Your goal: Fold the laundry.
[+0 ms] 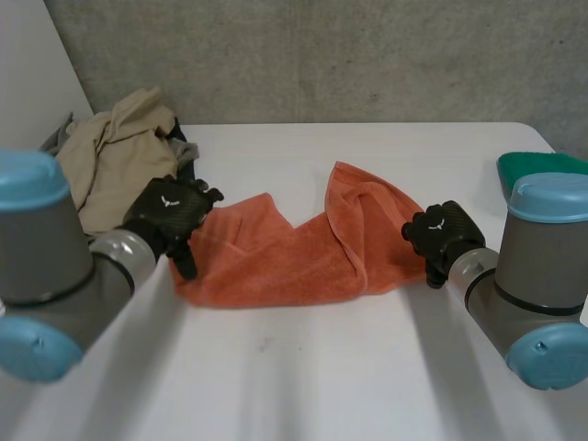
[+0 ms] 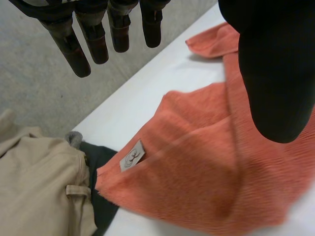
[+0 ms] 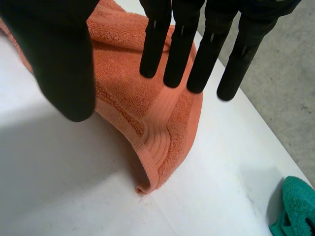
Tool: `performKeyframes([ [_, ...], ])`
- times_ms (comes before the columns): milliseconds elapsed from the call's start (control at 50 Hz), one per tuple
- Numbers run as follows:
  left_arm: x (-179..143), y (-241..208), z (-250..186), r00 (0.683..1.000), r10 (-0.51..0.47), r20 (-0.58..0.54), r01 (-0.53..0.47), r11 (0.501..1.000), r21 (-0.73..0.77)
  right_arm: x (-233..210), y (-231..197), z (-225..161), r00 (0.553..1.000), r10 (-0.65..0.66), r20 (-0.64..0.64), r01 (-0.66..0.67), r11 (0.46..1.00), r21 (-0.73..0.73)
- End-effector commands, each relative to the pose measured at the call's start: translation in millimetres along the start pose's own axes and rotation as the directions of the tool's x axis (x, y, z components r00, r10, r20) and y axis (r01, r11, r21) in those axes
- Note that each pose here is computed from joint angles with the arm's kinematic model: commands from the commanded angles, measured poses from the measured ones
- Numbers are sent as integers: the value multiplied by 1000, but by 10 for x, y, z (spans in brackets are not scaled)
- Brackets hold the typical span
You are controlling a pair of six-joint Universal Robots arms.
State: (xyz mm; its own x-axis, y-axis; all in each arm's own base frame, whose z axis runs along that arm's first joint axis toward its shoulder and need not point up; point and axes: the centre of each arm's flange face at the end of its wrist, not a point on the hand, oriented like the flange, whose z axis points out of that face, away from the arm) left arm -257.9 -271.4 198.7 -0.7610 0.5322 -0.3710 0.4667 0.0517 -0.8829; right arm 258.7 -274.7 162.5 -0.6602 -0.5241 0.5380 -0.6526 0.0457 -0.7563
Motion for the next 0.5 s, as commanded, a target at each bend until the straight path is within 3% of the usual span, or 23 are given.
performKeyframes([
  [20,-422,251,549,999,46,-20,-48,992,-115,-4,-22,-14,1000,21,12,-21,1000,12],
  [140,-641,521,875,993,115,-41,-121,972,-199,10,-7,-10,1000,24,14,-24,1000,11],
  [500,-598,715,1222,985,166,-49,-171,979,-112,-22,37,12,1000,0,22,0,1000,0],
])
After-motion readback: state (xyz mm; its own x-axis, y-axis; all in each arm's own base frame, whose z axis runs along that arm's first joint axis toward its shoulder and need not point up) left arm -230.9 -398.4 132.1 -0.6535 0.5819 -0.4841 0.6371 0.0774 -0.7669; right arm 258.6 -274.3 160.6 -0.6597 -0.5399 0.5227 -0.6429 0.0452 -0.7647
